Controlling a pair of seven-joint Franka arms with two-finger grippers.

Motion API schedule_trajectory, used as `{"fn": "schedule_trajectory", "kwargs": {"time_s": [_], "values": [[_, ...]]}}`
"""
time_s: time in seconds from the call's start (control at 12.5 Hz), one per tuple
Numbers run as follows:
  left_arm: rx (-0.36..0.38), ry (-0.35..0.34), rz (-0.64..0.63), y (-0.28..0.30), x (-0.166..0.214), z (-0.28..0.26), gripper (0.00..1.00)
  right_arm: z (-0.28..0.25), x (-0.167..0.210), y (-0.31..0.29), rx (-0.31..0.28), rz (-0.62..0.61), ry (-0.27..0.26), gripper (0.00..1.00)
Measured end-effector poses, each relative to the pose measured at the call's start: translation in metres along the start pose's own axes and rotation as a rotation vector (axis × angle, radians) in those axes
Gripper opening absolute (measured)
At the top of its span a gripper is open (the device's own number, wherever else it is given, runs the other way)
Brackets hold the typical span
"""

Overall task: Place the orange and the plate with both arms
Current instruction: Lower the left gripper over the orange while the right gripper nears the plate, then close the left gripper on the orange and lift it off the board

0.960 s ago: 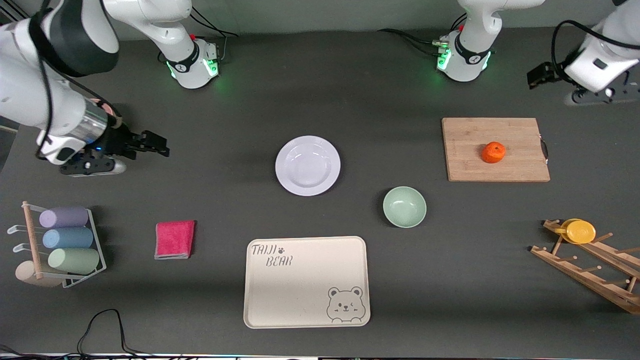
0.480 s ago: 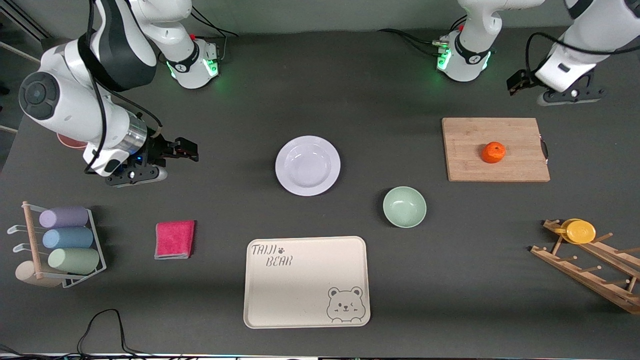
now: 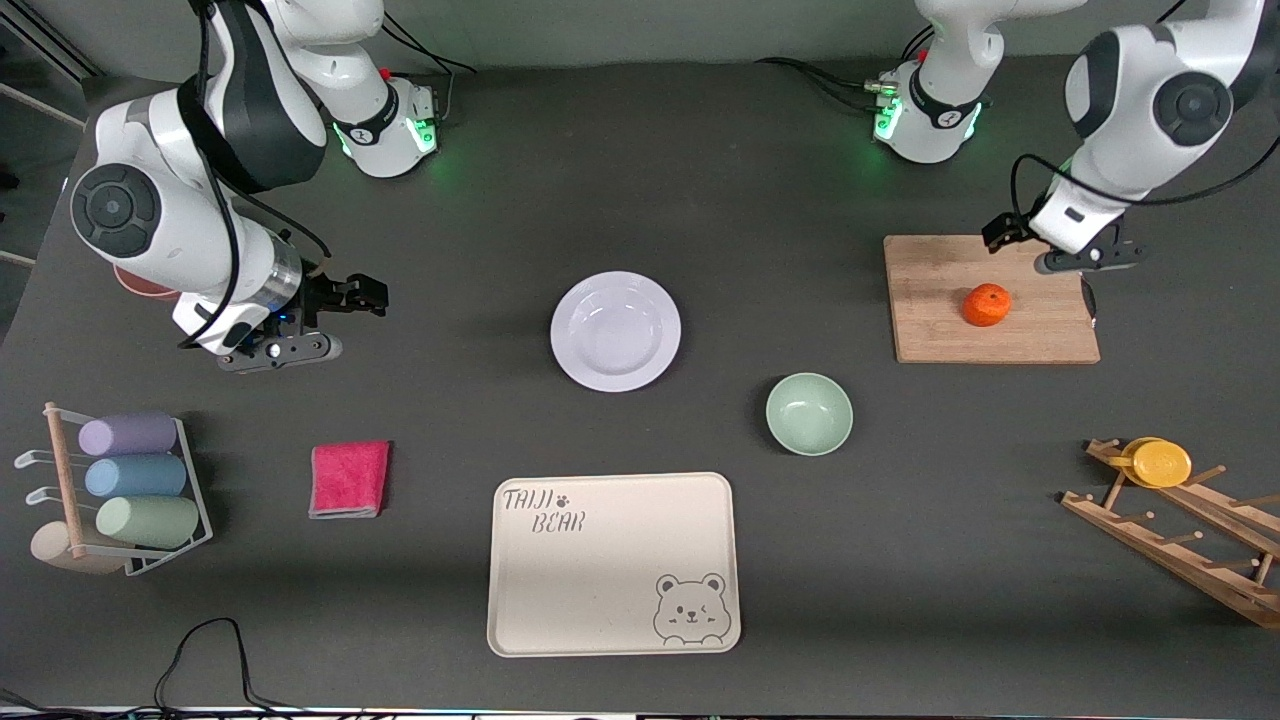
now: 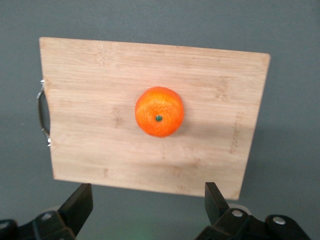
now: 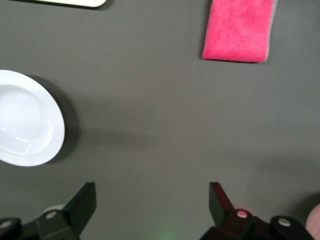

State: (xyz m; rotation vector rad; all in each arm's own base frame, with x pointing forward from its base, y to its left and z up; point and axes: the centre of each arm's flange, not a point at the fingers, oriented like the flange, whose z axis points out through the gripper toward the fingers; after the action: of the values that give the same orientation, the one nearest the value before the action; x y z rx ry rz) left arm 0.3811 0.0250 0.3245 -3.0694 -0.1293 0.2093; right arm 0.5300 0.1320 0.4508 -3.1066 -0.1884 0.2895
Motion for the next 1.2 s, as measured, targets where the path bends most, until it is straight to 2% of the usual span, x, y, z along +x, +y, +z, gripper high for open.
{"fn": "schedule_trajectory", "kwargs": {"time_s": [0.32, 0.56, 1.04, 1.2], "values": [[-0.011, -0.005, 0.007, 0.005, 0.023, 0.060, 1.00, 0.011, 0.004, -0.016, 0.001, -0.029, -0.005, 1.00], [-0.018, 0.009, 0.012, 0.008, 0.032, 0.088, 1.00, 0.019, 0.015, -0.016, 0.015, -0.019, 0.029, 1.00], [-0.020, -0.002, 0.014, 0.009, 0.034, 0.104, 1.00, 0.066, 0.049, -0.022, 0.054, 0.071, 0.072, 1.00], [-0.021, 0.003, 0.013, 0.009, 0.035, 0.104, 0.97, 0.085, 0.061, -0.024, 0.102, 0.121, 0.080, 1.00]]}}
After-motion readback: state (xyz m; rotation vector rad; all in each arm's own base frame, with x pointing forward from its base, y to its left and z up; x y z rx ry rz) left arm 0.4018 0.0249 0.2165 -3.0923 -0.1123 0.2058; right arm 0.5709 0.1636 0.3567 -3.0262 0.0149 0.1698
